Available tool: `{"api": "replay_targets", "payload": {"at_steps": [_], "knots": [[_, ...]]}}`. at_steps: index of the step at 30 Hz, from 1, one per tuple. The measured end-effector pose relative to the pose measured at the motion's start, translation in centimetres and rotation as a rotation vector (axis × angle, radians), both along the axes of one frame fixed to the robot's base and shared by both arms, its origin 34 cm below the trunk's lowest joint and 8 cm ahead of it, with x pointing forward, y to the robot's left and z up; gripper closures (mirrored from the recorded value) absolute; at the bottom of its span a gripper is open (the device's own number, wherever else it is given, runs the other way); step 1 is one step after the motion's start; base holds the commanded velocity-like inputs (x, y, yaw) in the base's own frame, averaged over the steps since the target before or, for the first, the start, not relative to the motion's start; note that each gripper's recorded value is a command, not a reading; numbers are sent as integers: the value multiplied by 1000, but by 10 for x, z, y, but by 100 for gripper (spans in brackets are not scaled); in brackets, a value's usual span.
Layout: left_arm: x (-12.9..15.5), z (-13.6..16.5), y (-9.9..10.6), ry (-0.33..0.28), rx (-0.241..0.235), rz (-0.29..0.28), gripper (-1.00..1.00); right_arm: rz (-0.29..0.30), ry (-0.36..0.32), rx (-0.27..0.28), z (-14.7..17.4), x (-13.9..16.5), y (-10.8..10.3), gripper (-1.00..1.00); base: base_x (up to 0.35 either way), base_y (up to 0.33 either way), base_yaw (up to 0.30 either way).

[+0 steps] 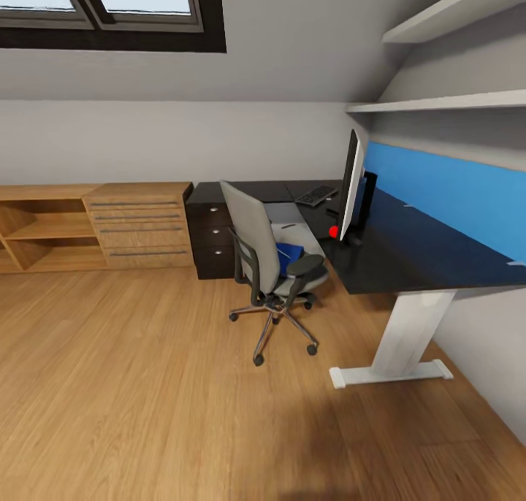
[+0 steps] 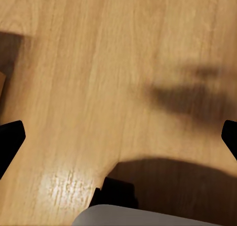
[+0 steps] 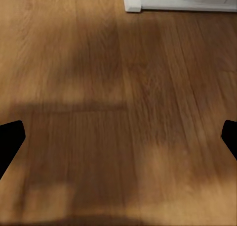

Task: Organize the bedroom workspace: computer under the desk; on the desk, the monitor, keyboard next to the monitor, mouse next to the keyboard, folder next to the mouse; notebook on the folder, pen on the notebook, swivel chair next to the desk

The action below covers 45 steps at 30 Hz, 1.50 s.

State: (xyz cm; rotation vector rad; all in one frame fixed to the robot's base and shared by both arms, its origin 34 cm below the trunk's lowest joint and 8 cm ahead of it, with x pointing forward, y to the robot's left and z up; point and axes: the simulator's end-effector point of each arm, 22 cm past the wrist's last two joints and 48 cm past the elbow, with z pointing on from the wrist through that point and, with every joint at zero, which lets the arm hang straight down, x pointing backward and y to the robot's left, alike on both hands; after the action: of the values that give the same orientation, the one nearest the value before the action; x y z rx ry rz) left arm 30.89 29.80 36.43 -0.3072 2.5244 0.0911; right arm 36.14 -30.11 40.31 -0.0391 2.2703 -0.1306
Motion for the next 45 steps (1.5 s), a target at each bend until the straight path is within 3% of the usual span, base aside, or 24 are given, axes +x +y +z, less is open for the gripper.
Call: {"api": "replay_targets", "payload": {"at_steps": [26,30,31,35,39,45], "knots": [[-9,-54,0,-1,0,0,-100,-3,-3,-1,-53,-8,-1,-100,0,0,0],[12,-53,-5,-52,-8,0,-100,-16,-33,2,-55,0,0,-100,0,0,0],[49,-40,-15,-107,-29,-8,-100,-17,-89,27,-45,26,18,-100,0,0,0],[84,-32,-23,-118,-54,-9,-100,-27,-146,35,-39,68,22,-100,0,0,0],[116,-19,-28,-106,-65,-11,-100,-38,-156,32,-38,114,21,-100,0,0,0],[171,26,-51,-171,-110,-30,-100,-80,-156,9,-29,186,12,-100,0,0,0]]}}
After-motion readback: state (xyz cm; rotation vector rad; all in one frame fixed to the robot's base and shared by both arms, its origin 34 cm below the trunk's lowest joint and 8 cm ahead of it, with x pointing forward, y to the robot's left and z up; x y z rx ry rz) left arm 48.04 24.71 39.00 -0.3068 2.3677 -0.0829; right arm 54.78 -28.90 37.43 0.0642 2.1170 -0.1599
